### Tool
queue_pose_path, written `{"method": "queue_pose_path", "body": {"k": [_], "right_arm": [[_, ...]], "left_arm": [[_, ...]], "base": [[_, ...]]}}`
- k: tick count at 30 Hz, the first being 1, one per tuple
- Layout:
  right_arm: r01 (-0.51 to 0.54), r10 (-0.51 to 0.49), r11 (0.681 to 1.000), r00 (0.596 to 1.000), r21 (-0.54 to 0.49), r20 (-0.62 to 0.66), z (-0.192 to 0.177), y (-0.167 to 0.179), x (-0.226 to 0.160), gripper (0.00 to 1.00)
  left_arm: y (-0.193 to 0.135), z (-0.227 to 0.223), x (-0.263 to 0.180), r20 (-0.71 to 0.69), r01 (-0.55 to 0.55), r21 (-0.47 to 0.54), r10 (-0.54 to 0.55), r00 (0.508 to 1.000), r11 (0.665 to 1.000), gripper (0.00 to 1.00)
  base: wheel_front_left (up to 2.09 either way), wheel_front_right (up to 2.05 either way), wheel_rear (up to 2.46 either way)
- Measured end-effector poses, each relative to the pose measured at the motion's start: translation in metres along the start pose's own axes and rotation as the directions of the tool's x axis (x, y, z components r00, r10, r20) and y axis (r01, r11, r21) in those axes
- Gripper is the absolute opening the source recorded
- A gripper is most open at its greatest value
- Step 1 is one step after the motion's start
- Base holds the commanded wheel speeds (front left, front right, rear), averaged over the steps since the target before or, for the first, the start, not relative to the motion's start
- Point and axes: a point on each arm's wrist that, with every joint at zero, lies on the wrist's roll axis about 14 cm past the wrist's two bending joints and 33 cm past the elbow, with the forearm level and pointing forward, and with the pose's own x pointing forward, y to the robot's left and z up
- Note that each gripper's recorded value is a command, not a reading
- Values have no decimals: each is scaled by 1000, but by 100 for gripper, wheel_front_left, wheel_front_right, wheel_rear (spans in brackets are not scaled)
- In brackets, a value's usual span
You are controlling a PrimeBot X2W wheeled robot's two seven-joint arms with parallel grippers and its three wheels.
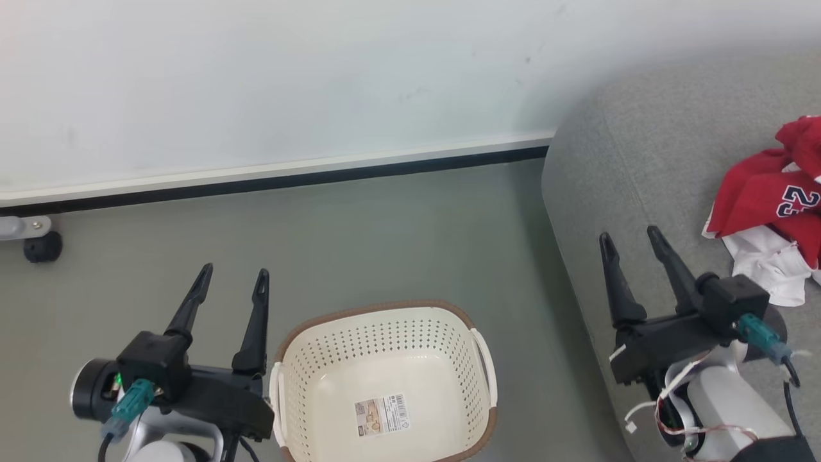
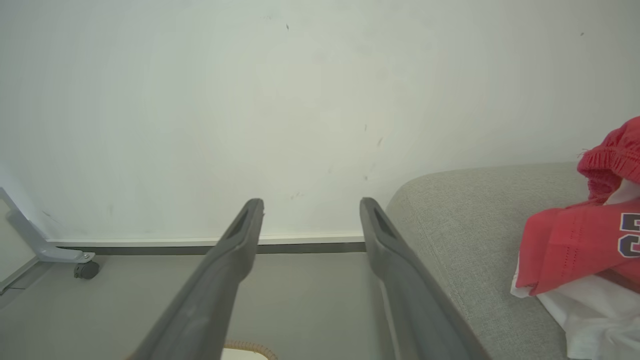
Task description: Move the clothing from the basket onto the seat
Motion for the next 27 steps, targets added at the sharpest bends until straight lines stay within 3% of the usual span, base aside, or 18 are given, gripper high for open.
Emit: {"method": "queue_pose_path", "body": {"k": [15, 27], "right_arm": [[-27, 27, 1000, 999, 4, 27, 8, 19, -23, 100], [1, -1, 1000, 1000, 3, 12, 10, 12, -38, 100]], "left_arm": [[35, -2, -34, -10, -128, 5, 128, 992, 992, 100], [52, -9, -53, -30, -202, -15, 202, 979, 979, 100]], "base": [[0, 0, 0], [0, 0, 0]]}}
